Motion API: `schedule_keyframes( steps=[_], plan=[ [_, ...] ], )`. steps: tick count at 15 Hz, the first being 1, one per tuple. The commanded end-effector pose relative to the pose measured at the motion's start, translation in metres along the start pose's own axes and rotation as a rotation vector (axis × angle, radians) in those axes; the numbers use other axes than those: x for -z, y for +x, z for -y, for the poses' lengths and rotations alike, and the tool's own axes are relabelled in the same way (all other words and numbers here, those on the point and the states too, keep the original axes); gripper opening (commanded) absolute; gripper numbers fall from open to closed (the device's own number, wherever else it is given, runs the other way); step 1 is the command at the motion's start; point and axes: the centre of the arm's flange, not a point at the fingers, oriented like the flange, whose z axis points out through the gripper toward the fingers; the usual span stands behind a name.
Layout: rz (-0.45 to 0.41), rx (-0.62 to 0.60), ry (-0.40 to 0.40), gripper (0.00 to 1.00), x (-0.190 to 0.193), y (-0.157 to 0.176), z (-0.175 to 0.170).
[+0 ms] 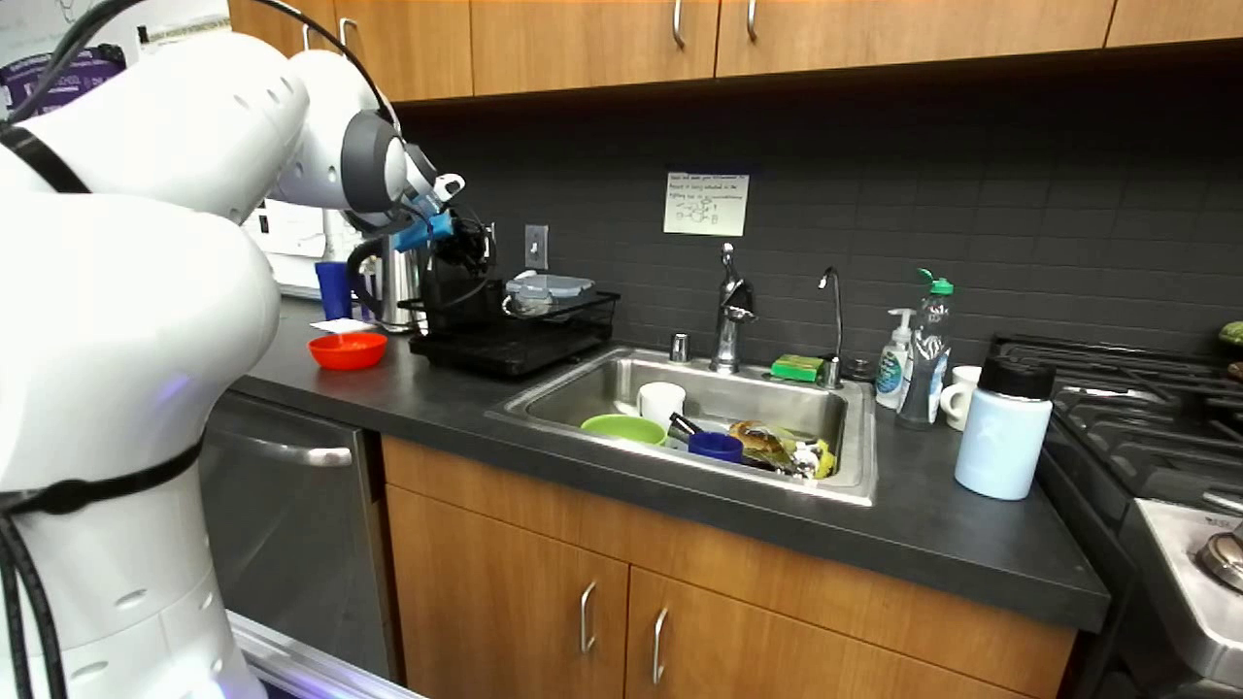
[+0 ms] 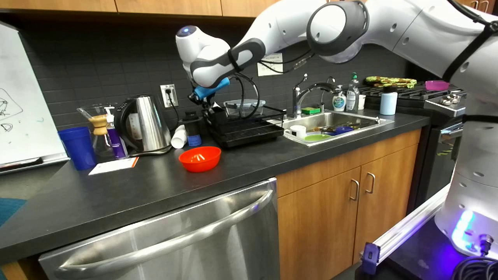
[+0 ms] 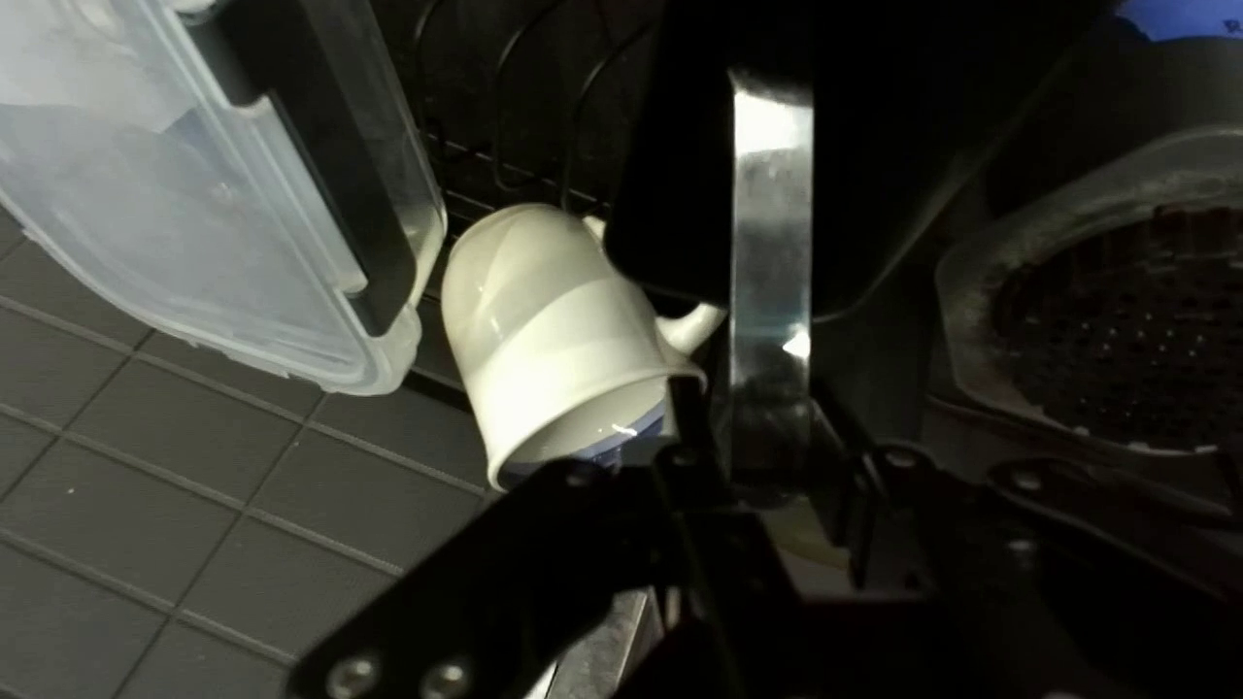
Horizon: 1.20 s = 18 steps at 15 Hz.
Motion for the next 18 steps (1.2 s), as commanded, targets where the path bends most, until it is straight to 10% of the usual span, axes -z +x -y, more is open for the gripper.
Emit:
schedule_keyframes(
  steps=[1,8,18],
  plan=[
    [-0.038,-0.024,0.026,0.28,0.015,0.006,-0.006],
    [-0.108,-0.029,0.054,0.25,0.035,0.015,-0.005],
    [-0.127,-0.012,0.041,0.98,0.035,0.014,-0.007]
  ],
)
